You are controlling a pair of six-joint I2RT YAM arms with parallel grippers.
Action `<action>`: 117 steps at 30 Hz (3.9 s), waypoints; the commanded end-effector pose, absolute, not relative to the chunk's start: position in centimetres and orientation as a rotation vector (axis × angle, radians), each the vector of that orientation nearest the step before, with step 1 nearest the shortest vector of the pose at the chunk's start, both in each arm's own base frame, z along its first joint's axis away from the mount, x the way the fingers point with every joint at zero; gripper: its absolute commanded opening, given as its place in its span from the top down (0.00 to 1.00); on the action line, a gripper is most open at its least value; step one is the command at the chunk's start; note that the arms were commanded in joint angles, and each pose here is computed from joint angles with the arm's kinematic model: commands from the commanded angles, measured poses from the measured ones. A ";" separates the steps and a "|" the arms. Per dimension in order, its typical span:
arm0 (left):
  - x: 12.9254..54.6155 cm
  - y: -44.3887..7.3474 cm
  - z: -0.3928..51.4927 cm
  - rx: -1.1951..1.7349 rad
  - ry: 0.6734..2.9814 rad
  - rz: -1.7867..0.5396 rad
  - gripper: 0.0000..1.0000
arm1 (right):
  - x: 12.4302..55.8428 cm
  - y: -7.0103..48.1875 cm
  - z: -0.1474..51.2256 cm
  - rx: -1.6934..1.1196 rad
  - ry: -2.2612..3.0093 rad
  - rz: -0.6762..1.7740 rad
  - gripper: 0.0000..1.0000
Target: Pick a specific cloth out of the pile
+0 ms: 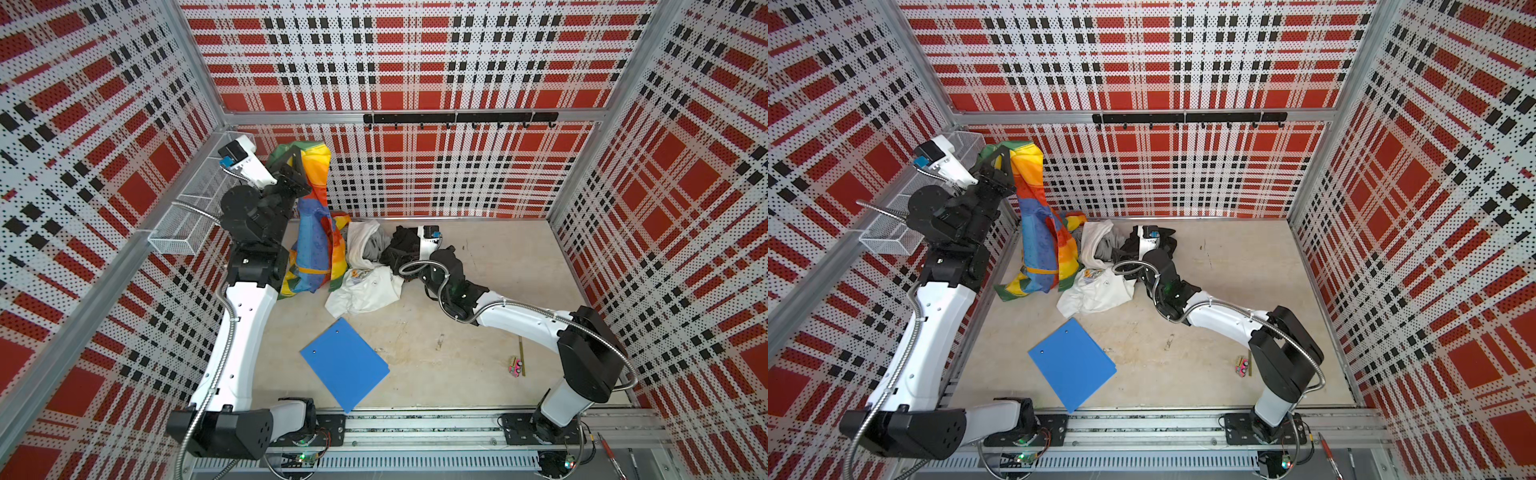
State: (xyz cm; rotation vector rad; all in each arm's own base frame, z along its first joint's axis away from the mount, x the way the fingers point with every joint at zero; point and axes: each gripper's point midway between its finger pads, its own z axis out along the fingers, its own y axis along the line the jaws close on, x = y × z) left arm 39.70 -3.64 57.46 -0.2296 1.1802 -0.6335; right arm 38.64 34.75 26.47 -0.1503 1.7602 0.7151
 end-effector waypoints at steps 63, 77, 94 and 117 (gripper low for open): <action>31.3 -22.0 76.9 0.081 0.584 -1.032 0.98 | 32.7 43.1 38.9 -0.426 1.502 0.931 0.18; 31.4 -21.8 75.7 0.066 0.654 -0.923 0.88 | 34.9 40.4 39.8 -0.244 1.485 0.813 1.00; 36.3 -9.2 60.0 -0.166 1.114 -0.712 0.44 | 32.7 34.3 44.9 -0.328 1.364 0.783 1.00; 32.0 -14.3 36.7 0.165 1.602 -0.700 0.01 | 34.0 32.4 47.1 -0.387 1.322 0.681 1.00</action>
